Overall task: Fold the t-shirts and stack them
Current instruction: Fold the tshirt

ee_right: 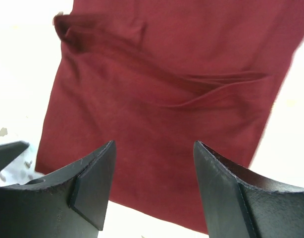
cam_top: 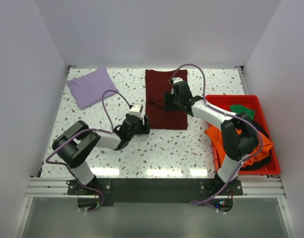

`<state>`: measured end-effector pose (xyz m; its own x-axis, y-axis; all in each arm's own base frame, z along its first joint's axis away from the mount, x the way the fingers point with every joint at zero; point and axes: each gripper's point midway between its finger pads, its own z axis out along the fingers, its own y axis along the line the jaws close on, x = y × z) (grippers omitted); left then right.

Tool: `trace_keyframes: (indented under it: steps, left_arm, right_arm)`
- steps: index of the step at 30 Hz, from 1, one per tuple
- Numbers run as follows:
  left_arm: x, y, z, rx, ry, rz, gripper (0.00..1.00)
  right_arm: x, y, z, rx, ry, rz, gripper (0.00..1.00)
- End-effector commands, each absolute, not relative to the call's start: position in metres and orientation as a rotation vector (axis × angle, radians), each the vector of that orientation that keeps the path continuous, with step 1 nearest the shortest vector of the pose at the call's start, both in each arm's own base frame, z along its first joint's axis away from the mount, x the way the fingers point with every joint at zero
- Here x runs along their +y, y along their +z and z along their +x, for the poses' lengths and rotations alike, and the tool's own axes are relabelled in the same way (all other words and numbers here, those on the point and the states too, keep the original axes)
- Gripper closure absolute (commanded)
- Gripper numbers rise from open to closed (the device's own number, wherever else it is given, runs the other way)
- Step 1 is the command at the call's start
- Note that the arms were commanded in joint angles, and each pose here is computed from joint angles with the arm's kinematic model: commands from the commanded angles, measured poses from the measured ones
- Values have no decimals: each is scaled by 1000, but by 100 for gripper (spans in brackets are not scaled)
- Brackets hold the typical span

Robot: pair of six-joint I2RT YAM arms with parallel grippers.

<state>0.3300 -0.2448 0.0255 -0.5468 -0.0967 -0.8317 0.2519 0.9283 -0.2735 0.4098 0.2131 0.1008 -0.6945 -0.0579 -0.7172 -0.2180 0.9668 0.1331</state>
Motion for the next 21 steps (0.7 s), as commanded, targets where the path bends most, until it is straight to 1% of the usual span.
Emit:
trace_keyframes:
  steps: [1,3,6,9,10,12,13,15,16,18,19,21]
  left_arm:
    - [-255,35,337,2068,-488,93,28]
    - [-255,33,338,2073,-485,94,28]
    - [-257,29,338,2082,-490,101,33]
    - [-263,28,338,2083,-513,113,41]
    - [-263,27,338,2084,-517,113,45]
    - [-266,25,337,2091,-527,121,48]
    - [-266,25,337,2090,-530,120,51]
    - [-267,22,335,2098,-537,129,54]
    - [-268,22,334,2097,-541,132,58]
    - [-270,19,332,2106,-544,138,62]
    - [-270,18,332,2109,-545,138,67]
    - [-270,14,330,2119,-545,144,69]
  right_arm:
    - [233,93,411,2333,353,-219,33]
    - [235,80,412,2362,344,-221,33]
    - [238,67,417,2389,335,-232,33]
    - [238,57,424,2407,305,-233,33]
    - [239,56,425,2407,298,-232,33]
    - [237,54,430,2404,279,-224,33]
    - [238,53,432,2403,274,-224,33]
    - [237,53,436,2400,262,-216,33]
    - [237,52,437,2400,258,-215,33]
    - [236,52,441,2395,240,-214,33]
    - [237,53,444,2391,235,-210,33]
    - [236,51,448,2389,218,-210,33]
